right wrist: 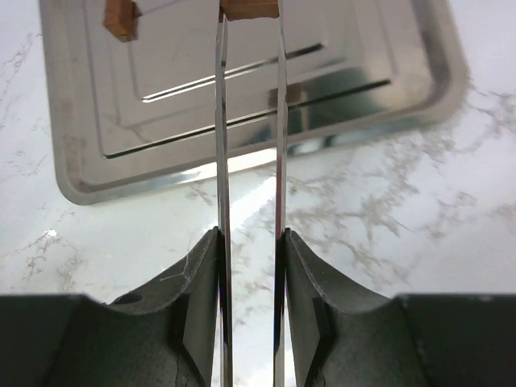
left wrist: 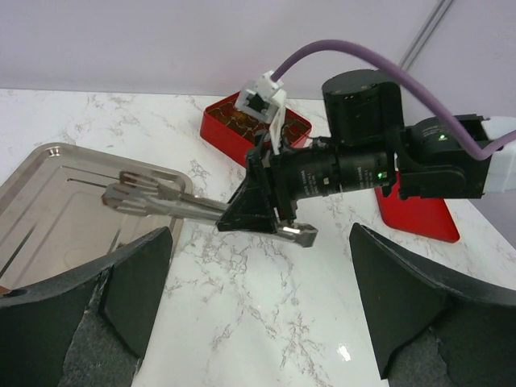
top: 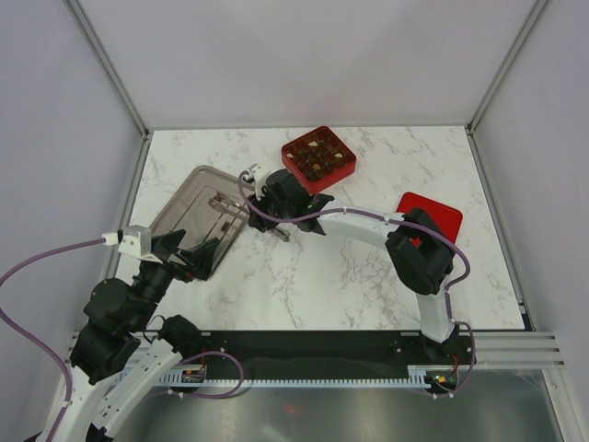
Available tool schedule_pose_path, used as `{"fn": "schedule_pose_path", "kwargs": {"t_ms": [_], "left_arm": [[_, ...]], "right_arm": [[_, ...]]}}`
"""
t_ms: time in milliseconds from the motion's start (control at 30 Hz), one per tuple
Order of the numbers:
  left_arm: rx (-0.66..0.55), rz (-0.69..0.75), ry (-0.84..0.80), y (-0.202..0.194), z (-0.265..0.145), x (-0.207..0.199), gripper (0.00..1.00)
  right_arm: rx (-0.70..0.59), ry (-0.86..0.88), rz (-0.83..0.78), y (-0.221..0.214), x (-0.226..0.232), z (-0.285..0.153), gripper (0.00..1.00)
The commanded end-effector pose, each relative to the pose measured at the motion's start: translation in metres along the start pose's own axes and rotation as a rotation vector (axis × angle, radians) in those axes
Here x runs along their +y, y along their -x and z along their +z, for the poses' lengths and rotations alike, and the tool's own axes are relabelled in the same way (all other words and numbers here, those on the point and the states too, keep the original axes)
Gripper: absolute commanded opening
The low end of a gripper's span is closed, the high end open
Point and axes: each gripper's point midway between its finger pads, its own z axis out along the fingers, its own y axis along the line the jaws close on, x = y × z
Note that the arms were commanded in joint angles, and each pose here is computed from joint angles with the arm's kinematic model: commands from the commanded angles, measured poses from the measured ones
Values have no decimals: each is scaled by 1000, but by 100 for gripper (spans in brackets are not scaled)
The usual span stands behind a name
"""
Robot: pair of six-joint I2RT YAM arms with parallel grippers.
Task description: Pack the chocolate
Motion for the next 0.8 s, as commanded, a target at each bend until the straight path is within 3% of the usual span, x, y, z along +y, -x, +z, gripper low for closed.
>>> {"fn": "schedule_pose_path", "kwargs": {"t_ms": [0,200,400,767], "left_arm": [[-35,21,1,7,0,1,100],[-32,24,-1,7,1,1,100],[-28,25,-5,5,2,0,100],[-27,24,-4,5,2,0,100]], "right_arm": [[-114,-110,58,47,-42,-49,39],[-78,-370,137,47,-126,-119,39],[15,-578,248,19,-199,-171,40],[80,-625,335,-3,-235,-193,41]]}}
